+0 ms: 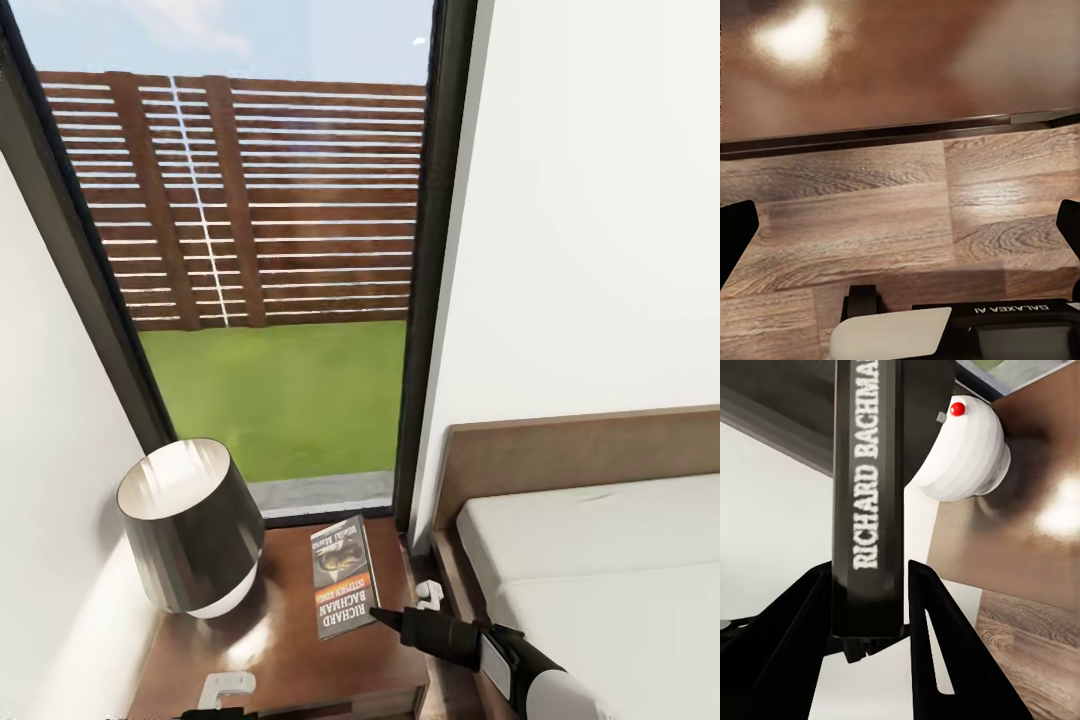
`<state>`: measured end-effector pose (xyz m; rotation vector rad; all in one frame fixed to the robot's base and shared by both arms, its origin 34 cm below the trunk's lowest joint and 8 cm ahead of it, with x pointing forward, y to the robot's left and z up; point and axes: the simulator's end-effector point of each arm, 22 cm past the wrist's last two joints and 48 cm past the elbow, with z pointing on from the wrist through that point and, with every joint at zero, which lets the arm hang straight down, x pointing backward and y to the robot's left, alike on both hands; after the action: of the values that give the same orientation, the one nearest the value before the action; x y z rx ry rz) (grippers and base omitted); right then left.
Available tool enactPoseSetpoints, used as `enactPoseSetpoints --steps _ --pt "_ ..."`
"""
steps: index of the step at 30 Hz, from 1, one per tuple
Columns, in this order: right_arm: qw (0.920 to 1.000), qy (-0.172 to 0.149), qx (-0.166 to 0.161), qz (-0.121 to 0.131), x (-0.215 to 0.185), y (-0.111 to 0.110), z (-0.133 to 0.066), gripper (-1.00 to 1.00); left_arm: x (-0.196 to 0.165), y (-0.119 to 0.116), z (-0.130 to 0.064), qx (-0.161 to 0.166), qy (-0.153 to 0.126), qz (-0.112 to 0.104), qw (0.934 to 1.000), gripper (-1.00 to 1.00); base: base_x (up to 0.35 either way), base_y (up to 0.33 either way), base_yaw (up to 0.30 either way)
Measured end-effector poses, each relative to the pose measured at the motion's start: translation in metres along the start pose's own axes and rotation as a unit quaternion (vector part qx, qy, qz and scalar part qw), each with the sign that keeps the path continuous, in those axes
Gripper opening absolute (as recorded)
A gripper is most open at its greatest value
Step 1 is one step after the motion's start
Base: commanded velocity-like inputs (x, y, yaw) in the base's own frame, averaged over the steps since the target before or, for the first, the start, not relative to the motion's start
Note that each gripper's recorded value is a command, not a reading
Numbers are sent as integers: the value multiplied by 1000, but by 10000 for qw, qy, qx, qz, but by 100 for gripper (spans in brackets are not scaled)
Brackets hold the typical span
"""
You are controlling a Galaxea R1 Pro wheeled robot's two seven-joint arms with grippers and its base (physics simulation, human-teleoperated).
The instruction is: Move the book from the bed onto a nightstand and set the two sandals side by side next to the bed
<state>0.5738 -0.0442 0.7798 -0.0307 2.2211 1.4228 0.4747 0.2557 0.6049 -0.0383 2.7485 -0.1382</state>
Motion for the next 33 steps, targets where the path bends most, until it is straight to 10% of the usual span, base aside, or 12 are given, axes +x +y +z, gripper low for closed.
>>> enactPoseSetpoints --steps 33 --pt "10000 6 7 25 2 -2 0 -100 3 0 1 -2 33 -3 10000 100 0 0 65"
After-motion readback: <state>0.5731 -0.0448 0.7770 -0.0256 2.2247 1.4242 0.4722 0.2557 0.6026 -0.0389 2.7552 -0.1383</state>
